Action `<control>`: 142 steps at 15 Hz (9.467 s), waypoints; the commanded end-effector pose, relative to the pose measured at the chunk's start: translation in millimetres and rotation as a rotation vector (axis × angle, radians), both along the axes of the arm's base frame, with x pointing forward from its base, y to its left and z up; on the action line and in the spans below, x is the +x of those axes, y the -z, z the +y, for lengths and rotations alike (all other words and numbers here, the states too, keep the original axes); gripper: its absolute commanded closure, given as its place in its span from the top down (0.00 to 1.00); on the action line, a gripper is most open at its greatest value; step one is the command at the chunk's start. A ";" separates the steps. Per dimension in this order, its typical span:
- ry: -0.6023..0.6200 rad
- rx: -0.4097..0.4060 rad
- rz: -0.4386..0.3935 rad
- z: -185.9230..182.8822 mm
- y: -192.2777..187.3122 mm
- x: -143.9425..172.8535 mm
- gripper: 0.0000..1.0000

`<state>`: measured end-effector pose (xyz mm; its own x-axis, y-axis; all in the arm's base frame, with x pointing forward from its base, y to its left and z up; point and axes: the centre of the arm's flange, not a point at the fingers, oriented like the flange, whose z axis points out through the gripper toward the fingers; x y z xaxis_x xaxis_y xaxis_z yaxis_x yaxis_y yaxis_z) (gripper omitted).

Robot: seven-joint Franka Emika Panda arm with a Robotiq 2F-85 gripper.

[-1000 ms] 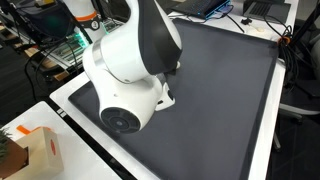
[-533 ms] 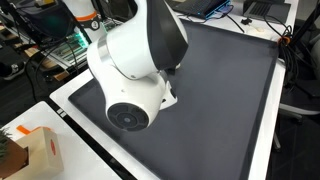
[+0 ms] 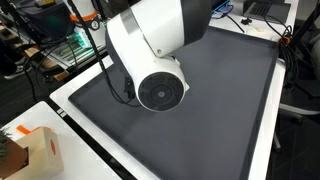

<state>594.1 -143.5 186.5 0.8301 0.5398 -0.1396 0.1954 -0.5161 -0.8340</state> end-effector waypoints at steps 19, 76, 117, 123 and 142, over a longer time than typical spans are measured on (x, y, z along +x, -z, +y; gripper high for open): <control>0.035 -0.017 -0.157 10.8 -109.4 -39.0 0.25; 0.549 -1.517 -0.498 177.9 -173.7 -24.1 0.25; 0.227 -1.858 -0.373 182.4 -81.7 -32.7 0.25; 0.113 -1.760 -0.418 188.8 -109.0 -39.3 0.25; -0.032 -1.282 -0.634 205.4 -184.3 -65.8 0.25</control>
<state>542.1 67.3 361.9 0.9382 0.2994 -0.1735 0.3459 -0.8029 0.4854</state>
